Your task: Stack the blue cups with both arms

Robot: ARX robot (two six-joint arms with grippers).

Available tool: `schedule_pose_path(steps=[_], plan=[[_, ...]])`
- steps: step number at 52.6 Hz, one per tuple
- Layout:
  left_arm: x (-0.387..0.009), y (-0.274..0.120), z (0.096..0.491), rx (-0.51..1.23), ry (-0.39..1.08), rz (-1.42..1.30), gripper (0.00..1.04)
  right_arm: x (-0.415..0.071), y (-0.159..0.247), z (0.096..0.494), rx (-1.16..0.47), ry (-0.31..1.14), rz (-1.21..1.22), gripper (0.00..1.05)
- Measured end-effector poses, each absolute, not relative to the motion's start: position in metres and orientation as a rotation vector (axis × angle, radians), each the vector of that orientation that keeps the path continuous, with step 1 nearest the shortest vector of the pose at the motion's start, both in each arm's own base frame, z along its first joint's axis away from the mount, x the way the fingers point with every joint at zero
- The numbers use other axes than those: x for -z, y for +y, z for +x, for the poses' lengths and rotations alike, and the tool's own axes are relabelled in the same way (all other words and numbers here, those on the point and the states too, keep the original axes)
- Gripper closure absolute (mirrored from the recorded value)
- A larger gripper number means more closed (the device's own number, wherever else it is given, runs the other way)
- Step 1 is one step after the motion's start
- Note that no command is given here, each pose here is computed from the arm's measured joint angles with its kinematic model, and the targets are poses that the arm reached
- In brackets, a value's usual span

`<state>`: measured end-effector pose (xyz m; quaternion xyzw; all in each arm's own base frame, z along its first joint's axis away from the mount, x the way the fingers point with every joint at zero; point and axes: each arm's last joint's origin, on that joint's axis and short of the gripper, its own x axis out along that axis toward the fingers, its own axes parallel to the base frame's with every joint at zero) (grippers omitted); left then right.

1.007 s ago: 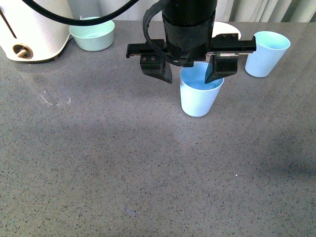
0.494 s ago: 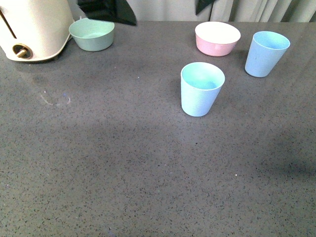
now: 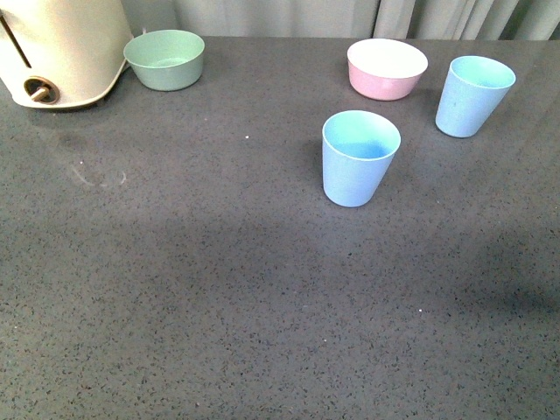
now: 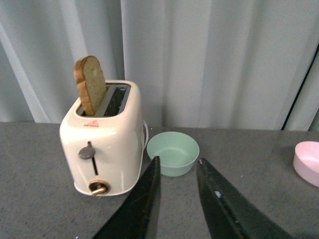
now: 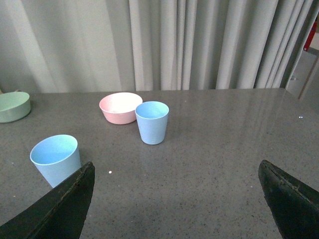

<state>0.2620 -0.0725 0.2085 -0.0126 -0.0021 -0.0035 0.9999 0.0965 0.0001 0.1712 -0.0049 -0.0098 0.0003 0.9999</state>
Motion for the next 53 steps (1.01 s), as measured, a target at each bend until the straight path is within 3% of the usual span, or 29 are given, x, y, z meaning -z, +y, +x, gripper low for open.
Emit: schedule_pose_path(steps=[6, 34, 53], plan=[[-0.196, -0.055, 0.239, 0.009, 0.014, -0.016, 1.03, -0.171, 0.0, 0.097, -0.001, -0.02, -0.01, 0.09], [-0.175, -0.013, 0.167, 0.002, 0.01, -0.01, 1.03, -0.171, 0.0, 0.097, -0.001, -0.02, -0.01, 0.09], [-0.164, -0.001, 0.144, 0.004, 0.011, -0.01, 1.03, -0.171, 0.0, 0.097, -0.001, -0.02, -0.01, 0.09]])
